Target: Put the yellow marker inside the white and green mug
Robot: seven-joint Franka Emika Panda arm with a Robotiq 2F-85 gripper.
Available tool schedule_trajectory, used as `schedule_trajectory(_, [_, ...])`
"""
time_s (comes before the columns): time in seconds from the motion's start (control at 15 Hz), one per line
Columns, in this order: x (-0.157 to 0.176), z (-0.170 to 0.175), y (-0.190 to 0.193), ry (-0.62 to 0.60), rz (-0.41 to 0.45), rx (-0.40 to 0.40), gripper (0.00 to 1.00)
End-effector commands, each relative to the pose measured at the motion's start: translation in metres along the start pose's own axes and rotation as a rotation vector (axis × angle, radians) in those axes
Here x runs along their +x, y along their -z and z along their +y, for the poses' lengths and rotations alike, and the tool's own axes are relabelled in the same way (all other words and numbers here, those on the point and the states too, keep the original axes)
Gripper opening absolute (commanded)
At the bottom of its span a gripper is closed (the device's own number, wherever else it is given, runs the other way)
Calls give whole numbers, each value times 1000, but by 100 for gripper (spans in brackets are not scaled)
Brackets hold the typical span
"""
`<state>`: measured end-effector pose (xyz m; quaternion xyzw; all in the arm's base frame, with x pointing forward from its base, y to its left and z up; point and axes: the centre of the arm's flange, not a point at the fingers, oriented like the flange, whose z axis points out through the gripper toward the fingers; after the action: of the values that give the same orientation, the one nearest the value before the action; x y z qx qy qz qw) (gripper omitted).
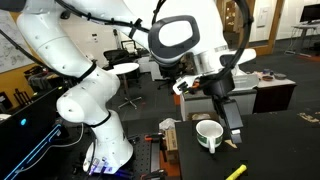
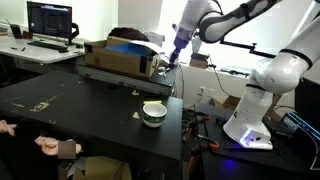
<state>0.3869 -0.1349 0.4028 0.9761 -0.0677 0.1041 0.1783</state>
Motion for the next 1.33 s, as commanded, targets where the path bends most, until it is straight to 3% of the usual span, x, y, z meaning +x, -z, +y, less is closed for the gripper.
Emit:
schedule_trajectory(0.0, [17, 16, -28, 95, 35, 42, 100])
schedule_trajectory(0.33, [32, 17, -57, 279, -19, 143, 100])
schedule_trajectory(0.67, [52, 0, -75, 432, -36, 164, 100])
schedule_trajectory(1.27, [91, -62, -107, 534, -69, 193, 100])
